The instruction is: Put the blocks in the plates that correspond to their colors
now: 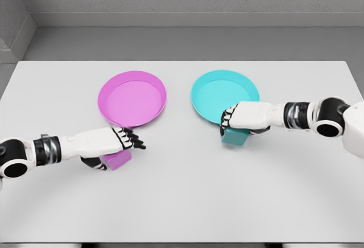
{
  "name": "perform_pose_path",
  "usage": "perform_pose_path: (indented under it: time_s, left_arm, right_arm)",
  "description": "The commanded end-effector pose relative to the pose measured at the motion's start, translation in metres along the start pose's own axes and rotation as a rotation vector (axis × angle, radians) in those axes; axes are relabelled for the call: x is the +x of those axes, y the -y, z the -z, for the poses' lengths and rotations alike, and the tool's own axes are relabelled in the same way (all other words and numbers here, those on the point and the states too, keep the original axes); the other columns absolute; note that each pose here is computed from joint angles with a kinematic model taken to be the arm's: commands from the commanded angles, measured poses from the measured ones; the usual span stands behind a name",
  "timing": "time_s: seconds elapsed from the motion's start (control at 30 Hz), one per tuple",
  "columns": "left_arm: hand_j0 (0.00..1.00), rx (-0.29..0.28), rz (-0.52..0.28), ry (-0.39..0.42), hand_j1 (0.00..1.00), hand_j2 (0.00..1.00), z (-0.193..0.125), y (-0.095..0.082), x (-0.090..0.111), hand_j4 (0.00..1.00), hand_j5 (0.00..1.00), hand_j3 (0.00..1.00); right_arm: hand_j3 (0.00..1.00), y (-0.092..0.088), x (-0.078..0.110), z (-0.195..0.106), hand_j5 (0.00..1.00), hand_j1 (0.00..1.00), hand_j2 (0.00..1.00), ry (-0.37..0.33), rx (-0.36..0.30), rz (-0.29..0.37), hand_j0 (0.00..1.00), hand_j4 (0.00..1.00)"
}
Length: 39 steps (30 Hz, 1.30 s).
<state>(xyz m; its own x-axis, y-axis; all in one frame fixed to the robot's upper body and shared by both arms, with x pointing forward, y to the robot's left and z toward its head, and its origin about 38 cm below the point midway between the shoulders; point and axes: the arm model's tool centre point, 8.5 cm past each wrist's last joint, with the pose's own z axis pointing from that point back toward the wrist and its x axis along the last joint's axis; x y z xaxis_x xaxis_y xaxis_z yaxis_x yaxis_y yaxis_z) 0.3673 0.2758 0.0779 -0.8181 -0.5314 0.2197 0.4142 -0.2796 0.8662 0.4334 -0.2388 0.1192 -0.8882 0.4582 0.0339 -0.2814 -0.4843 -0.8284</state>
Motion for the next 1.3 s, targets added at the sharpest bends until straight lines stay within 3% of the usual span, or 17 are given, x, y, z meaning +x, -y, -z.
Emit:
perform_pose_path:
  time_s: [0.0, 0.03, 0.07, 0.13, 0.17, 0.3, 0.47, 0.63, 0.8, 0.97, 1.27]
  left_arm:
    - [1.0, -0.003, -0.009, 0.002, 1.0, 1.0, 0.001, 0.002, 0.001, 1.0, 1.0, 1.0]
    - [1.0, -0.004, -0.009, 0.001, 1.0, 1.0, 0.001, 0.003, 0.0, 1.0, 1.0, 1.0]
    - [0.93, -0.002, -0.009, 0.001, 0.93, 0.93, 0.001, 0.002, 0.0, 0.93, 0.93, 0.93]
    - [0.67, -0.003, -0.008, 0.0, 0.67, 0.67, 0.0, 0.002, 0.0, 0.67, 0.67, 0.67]
    - [0.61, -0.003, -0.006, -0.001, 0.61, 0.61, 0.0, 0.002, 0.0, 0.61, 0.61, 0.61]
    - [0.45, 0.001, -0.002, -0.007, 0.45, 0.45, -0.002, -0.001, -0.003, 0.45, 0.45, 0.45]
    - [0.46, 0.011, 0.005, -0.002, 0.46, 0.46, -0.001, -0.007, -0.002, 0.46, 0.46, 0.46]
    - [0.47, 0.037, 0.025, -0.007, 0.47, 0.47, -0.005, -0.024, -0.006, 0.47, 0.47, 0.47]
    - [0.47, 0.063, 0.037, -0.009, 0.47, 0.47, -0.006, -0.039, -0.01, 0.47, 0.47, 0.47]
    - [0.47, 0.077, 0.05, -0.017, 0.47, 0.47, -0.008, -0.049, -0.014, 0.47, 0.47, 0.47]
    - [0.47, 0.106, 0.092, -0.055, 0.47, 0.47, -0.012, -0.078, -0.03, 0.47, 0.47, 0.47]
  right_arm:
    - [0.61, 0.003, 0.0, -0.001, 0.61, 0.61, 0.61, -0.001, -0.01, 0.004, 0.61, 0.61]
    - [0.61, 0.004, -0.002, -0.002, 0.61, 0.61, 0.61, -0.004, -0.011, 0.004, 0.61, 0.61]
    - [0.61, 0.007, -0.002, -0.003, 0.61, 0.61, 0.61, -0.005, -0.015, -0.001, 0.61, 0.61]
    - [0.61, 0.009, -0.003, -0.003, 0.61, 0.61, 0.61, -0.006, -0.018, -0.005, 0.61, 0.61]
    - [0.61, 0.01, -0.004, -0.004, 0.61, 0.61, 0.61, -0.008, -0.02, -0.006, 0.61, 0.61]
    - [0.61, 0.011, -0.004, -0.004, 0.61, 0.61, 0.61, -0.008, -0.02, -0.007, 0.61, 0.61]
    - [0.61, 0.014, -0.011, -0.009, 0.61, 0.61, 0.61, -0.028, -0.019, -0.013, 0.61, 0.61]
    - [0.61, 0.022, -0.016, -0.013, 0.61, 0.61, 0.61, -0.042, -0.024, -0.025, 0.61, 0.61]
    - [0.61, 0.021, -0.039, -0.02, 0.61, 0.61, 0.61, -0.105, -0.012, -0.002, 0.61, 0.61]
    - [0.61, 0.022, -0.05, -0.017, 0.61, 0.61, 0.61, -0.132, -0.009, 0.016, 0.61, 0.61]
    - [0.61, 0.052, -0.053, -0.004, 0.61, 0.61, 0.61, -0.123, -0.052, -0.01, 0.61, 0.61]
